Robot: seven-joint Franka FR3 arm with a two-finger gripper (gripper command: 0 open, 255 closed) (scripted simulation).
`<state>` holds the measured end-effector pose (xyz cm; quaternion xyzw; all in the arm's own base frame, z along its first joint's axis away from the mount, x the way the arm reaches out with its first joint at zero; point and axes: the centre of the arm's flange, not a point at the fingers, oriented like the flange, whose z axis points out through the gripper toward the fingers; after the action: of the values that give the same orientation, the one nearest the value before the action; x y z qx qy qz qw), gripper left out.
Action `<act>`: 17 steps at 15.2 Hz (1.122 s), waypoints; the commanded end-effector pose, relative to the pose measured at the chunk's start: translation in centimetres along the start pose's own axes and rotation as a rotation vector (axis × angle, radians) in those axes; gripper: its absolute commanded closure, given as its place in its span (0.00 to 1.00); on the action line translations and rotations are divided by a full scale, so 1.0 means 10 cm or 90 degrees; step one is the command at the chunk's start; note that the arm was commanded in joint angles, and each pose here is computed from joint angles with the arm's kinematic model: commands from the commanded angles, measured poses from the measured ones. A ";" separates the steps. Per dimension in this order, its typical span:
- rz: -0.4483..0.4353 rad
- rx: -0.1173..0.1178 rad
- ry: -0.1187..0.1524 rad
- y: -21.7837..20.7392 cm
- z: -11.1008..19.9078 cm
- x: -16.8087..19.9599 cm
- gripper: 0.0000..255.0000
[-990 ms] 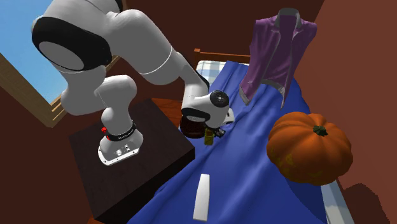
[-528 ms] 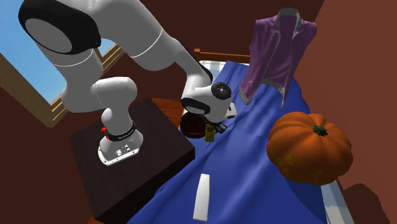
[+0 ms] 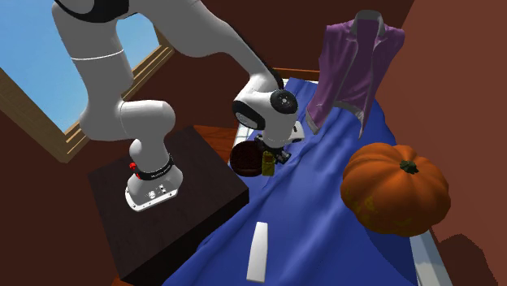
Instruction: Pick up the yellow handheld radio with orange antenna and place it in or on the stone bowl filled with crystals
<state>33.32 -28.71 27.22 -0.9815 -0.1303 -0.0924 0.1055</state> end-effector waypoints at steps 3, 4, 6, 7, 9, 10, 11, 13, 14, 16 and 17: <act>0.000 0.001 0.003 -0.04 -0.20 0.06 1.00; 0.000 0.001 0.003 -0.05 -0.25 0.07 1.00; 0.000 0.001 0.003 -0.17 -0.24 0.13 1.00; 0.000 0.001 0.003 -0.28 -0.20 0.18 1.00; 0.000 0.001 0.003 -0.51 -0.12 0.29 1.00; 0.000 0.001 0.003 -0.62 -0.07 0.34 1.00; 0.000 0.001 0.003 -0.73 -0.03 0.40 1.00; 0.000 0.001 0.003 -0.96 0.05 0.51 1.00; 0.000 0.001 0.003 -1.07 0.09 0.56 1.00; 0.000 0.001 0.003 -1.30 0.18 0.67 1.00; 0.000 0.001 0.003 -1.41 0.22 0.72 1.00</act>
<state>36.31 -14.34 29.27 -0.9811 -0.1312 -0.0942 0.1063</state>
